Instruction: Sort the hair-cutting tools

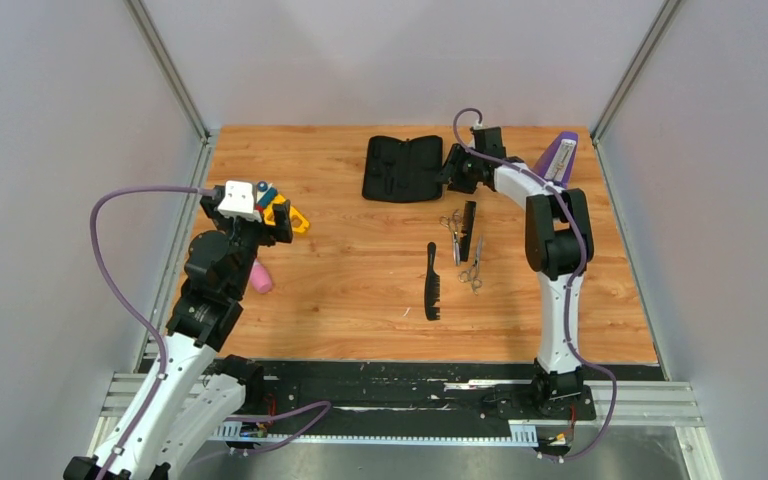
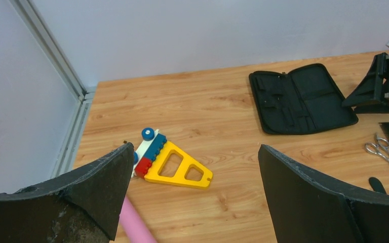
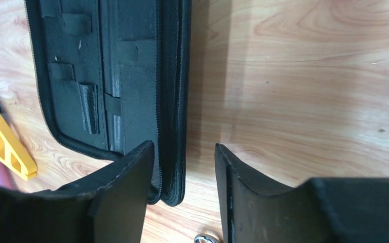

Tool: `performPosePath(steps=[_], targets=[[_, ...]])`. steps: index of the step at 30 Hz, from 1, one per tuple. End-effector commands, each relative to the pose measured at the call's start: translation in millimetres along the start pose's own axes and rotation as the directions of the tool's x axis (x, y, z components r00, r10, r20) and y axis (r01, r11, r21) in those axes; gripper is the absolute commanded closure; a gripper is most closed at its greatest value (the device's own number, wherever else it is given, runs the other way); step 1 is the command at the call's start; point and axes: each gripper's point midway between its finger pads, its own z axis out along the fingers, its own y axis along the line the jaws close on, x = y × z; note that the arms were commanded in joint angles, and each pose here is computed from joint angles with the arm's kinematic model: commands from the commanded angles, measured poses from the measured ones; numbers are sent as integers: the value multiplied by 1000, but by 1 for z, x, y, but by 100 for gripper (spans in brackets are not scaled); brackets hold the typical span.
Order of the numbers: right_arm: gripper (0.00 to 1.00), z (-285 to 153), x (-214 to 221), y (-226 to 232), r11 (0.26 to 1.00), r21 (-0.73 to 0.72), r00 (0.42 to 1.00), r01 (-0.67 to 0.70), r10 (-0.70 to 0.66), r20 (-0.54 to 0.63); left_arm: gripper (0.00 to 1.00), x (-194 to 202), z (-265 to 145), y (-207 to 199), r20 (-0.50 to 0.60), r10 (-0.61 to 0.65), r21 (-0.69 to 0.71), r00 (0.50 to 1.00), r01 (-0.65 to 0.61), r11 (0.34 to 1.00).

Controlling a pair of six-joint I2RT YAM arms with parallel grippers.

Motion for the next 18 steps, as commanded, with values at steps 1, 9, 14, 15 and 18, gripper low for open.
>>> performPosePath(steps=[1,9,14,15,18], targets=[[54,7,-7,21,994,-107,1000,-26,24,-20,0,-7,2,1,31,17,-11,999,-16,1000],[81,1,9,32,983,-182,997,-17,3,-75,0,-8,2,0,31,16,-1,999,-16,1000],[100,-18,29,56,969,-248,992,9,-39,-117,0,-10,0,-1,34,14,5,999,-14,1000],[100,-22,38,61,967,-255,990,8,-43,-133,0,-10,0,-2,36,14,9,999,-14,1000],[100,-38,59,78,961,-277,985,5,-53,-167,0,-12,0,-3,38,12,15,999,-12,1000]])
